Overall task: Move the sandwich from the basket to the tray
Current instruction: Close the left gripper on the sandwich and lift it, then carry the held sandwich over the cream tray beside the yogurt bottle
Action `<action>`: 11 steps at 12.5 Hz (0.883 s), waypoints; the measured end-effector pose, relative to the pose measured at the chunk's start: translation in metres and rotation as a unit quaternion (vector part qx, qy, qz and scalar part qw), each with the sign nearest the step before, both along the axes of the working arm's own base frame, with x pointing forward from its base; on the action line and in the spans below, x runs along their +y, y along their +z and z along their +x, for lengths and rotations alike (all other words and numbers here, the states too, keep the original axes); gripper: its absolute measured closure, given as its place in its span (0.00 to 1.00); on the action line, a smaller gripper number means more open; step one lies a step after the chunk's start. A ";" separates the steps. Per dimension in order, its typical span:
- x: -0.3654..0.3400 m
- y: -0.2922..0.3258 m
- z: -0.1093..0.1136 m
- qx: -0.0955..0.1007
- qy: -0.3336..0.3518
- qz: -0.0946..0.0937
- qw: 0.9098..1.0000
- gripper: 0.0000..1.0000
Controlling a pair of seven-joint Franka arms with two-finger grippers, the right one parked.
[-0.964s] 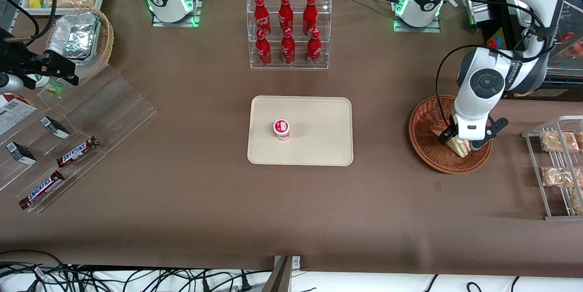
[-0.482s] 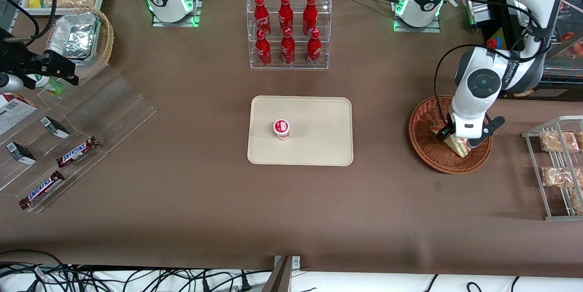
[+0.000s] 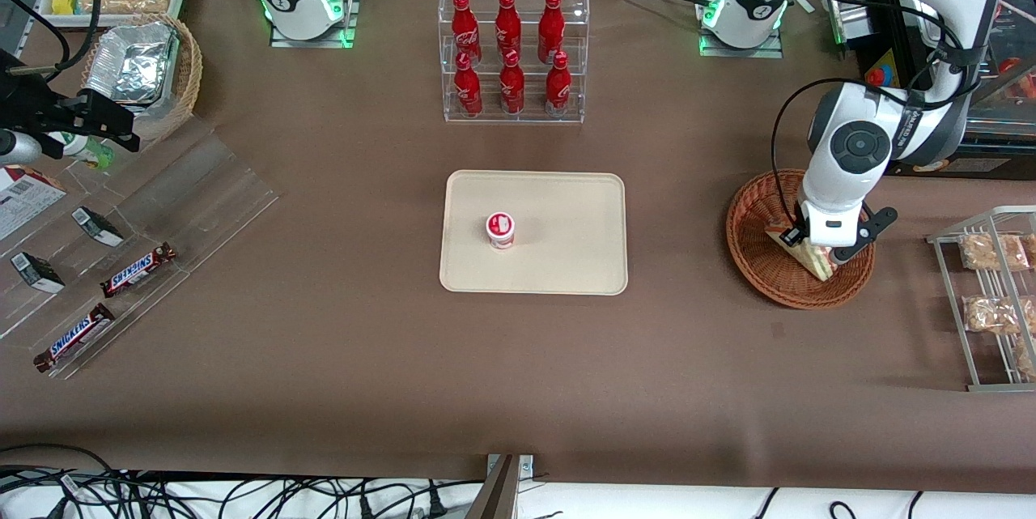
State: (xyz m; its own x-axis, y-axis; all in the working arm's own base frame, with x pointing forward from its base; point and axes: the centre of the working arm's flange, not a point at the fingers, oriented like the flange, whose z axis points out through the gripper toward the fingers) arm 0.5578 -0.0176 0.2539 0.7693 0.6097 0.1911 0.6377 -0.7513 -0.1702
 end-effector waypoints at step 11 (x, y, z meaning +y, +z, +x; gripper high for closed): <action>-0.156 0.127 0.025 0.079 -0.177 -0.016 0.981 0.63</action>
